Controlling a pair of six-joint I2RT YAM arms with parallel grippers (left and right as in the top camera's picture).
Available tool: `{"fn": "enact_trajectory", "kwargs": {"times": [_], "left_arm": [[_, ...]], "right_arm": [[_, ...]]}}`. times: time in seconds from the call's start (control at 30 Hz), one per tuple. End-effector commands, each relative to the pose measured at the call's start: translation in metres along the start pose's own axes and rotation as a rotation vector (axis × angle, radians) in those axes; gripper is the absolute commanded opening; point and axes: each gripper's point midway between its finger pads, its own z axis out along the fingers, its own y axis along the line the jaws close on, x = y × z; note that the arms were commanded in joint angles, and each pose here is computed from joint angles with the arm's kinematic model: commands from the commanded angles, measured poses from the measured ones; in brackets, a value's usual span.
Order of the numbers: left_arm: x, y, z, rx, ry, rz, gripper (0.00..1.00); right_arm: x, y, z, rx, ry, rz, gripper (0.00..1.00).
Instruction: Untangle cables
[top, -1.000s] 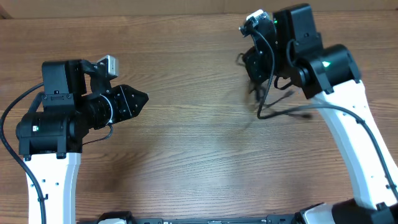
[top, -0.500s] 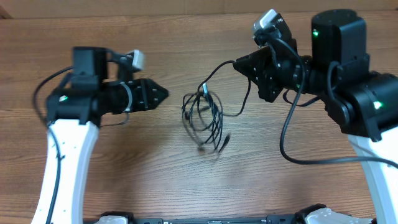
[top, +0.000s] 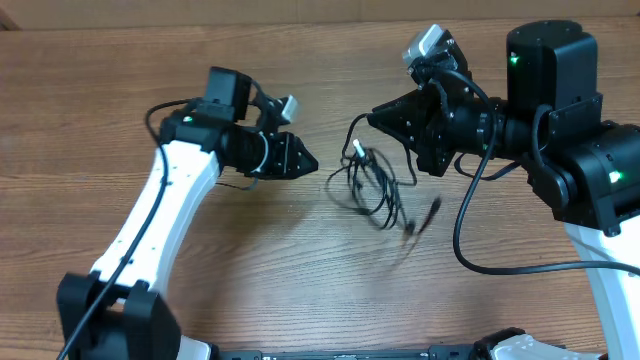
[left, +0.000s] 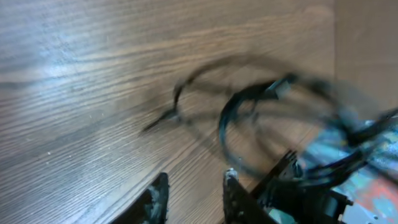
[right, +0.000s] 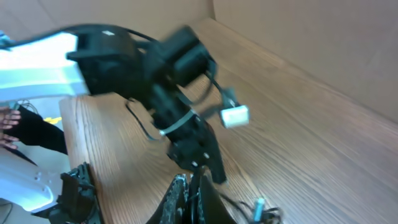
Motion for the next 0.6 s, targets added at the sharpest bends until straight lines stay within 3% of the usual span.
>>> {"fn": "enact_trajectory", "kwargs": {"times": [0.0, 0.27, 0.57], "left_arm": [[0.007, -0.011, 0.013, 0.051, 0.04, 0.105, 0.19], [0.005, -0.03, 0.024, 0.075, 0.027, 0.228, 0.24], [0.0, -0.033, 0.033, 0.026, 0.004, 0.283, 0.24]], "right_arm": [[-0.017, 0.017, -0.013, -0.037, -0.061, -0.048, 0.04], [-0.02, 0.022, -0.014, -0.064, -0.075, -0.024, 0.04], [-0.026, 0.06, -0.021, -0.294, -0.108, -0.013, 0.04]]}}
